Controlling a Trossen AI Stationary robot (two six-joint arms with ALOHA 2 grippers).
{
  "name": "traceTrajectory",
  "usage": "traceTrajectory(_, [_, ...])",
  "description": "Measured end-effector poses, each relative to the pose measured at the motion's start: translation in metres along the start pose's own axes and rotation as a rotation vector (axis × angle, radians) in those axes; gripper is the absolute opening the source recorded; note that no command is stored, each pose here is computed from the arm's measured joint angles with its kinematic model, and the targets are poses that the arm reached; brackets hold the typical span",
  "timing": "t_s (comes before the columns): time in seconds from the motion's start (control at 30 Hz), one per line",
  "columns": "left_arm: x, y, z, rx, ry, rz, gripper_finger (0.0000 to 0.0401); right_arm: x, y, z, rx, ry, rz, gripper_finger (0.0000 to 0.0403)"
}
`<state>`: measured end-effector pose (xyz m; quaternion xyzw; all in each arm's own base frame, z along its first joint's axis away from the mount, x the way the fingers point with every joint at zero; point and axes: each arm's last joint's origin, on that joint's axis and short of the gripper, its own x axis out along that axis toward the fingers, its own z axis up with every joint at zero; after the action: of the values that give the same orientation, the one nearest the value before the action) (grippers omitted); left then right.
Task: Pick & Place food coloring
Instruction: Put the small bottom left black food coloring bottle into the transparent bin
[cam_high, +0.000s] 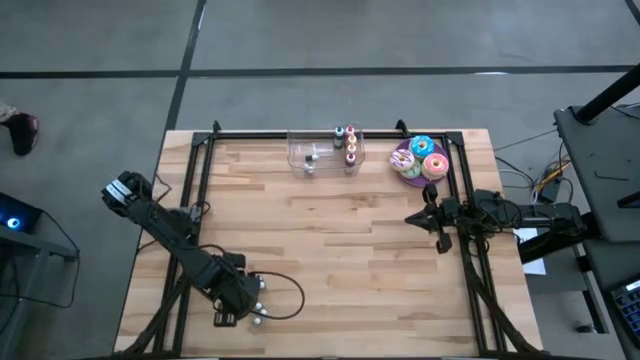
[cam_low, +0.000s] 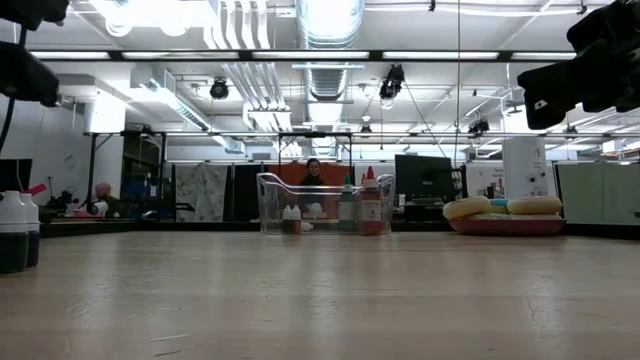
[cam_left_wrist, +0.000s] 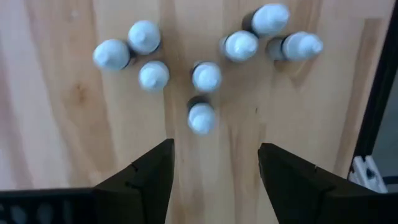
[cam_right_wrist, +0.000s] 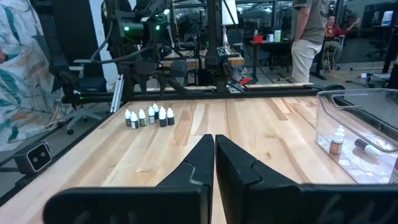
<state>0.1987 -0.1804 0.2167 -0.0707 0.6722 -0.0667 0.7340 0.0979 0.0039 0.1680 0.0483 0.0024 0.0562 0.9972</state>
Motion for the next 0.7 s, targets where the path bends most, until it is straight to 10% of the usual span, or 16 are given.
traceTrajectory(0.7, [0.034, 0.013, -0.006, -0.08, -0.082, 0.02, 0.0202, 0.0, 0.0, 0.0, 0.0, 0.001, -0.001, 0.0009])
